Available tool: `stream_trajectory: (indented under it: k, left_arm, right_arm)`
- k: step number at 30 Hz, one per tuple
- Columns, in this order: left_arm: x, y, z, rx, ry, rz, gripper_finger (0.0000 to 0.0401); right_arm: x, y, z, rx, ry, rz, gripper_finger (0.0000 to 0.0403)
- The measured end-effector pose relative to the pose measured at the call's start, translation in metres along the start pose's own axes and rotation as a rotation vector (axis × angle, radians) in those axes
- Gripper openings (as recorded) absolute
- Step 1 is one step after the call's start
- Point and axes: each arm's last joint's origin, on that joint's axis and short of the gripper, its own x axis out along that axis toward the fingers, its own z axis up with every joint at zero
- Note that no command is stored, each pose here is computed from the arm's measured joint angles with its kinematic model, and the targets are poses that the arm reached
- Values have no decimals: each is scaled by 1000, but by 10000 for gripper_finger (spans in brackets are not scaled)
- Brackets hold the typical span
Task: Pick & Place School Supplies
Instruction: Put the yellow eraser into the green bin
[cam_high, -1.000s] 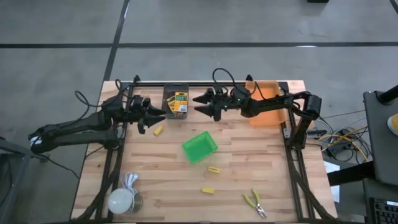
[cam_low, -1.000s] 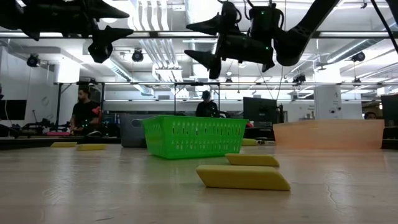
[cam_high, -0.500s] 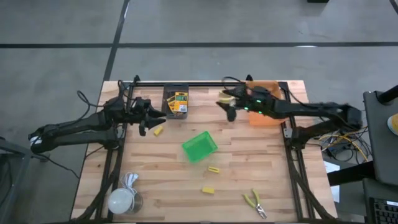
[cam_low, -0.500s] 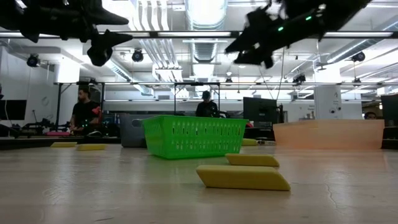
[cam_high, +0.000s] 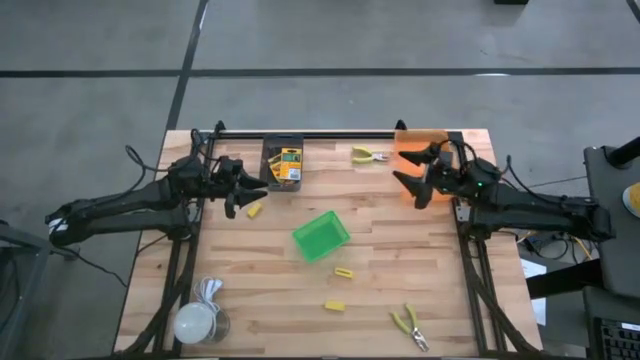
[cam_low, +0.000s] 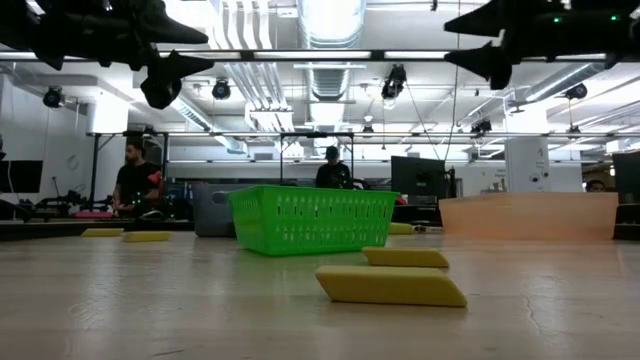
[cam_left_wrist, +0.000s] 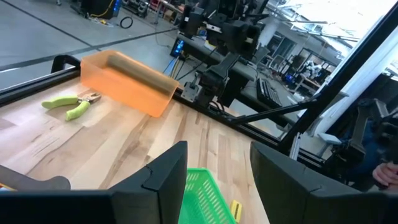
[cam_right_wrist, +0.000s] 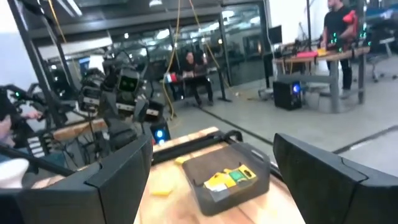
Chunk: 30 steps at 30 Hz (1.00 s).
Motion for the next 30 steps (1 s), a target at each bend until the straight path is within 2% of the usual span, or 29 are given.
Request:
stream_trajectory:
  k: [14,20,27,30]
  left_arm:
    - [0,0,-1,-5,5,2,181]
    - [0,2,-4,-97,44,20,181]
    - [0,3,-7,-153,72,36,181]
    - [0,3,-6,-243,44,54,181]
  right_arm:
    - [-3,-2,-8,6,14,-26,327]
    - [-3,-2,-8,6,13,-25,327]
    - [-3,-2,-8,-4,14,-25,327]
    - [-3,-2,-8,-4,14,-25,327]
